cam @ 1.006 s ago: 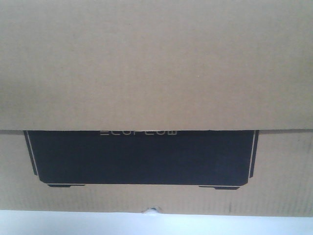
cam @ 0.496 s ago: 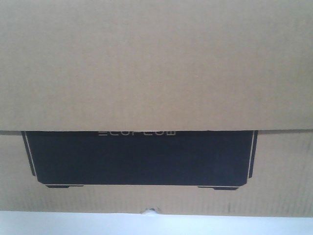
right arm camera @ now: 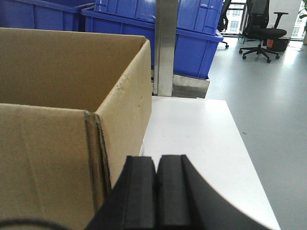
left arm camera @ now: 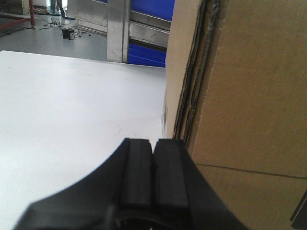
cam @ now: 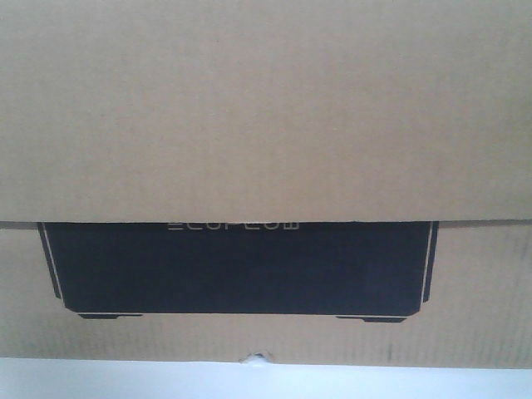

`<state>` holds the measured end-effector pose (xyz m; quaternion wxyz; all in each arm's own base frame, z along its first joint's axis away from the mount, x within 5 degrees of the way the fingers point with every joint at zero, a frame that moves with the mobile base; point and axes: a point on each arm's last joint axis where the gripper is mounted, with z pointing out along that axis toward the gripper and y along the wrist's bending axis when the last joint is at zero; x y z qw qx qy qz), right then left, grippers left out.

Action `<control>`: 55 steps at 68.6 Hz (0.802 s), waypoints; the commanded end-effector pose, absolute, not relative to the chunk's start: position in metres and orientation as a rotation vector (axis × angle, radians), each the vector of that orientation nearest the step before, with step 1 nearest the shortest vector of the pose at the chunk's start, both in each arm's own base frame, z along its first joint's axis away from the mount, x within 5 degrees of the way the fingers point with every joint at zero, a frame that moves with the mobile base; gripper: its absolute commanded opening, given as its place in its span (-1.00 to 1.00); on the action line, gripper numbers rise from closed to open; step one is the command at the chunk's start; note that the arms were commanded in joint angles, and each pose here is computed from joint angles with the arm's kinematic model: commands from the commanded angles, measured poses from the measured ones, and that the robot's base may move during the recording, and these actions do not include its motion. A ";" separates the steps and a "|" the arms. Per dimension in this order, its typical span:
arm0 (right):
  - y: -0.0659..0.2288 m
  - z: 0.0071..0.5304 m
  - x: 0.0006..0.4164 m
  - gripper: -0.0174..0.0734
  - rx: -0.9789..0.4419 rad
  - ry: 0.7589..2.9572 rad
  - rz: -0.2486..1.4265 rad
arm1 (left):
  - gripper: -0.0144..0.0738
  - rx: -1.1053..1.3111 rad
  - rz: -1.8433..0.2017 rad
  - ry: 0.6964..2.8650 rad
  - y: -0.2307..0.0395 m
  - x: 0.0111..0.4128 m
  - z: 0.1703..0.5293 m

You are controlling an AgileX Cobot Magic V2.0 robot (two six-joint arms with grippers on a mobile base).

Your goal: Grab box from left shelf to table start

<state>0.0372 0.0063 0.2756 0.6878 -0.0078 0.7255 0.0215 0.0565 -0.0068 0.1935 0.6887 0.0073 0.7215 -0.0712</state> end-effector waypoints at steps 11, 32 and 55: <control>0.003 0.288 0.039 -0.50 0.000 1.506 0.013 | -0.90 0.003 -0.165 1.511 -0.006 0.055 0.203; -0.002 0.216 0.053 -0.50 0.003 1.541 -0.059 | -0.90 0.003 -0.165 1.511 -0.006 0.055 0.203; -0.002 0.192 0.056 -0.50 0.028 1.610 -0.036 | -0.90 0.003 -0.165 1.511 -0.006 0.055 0.203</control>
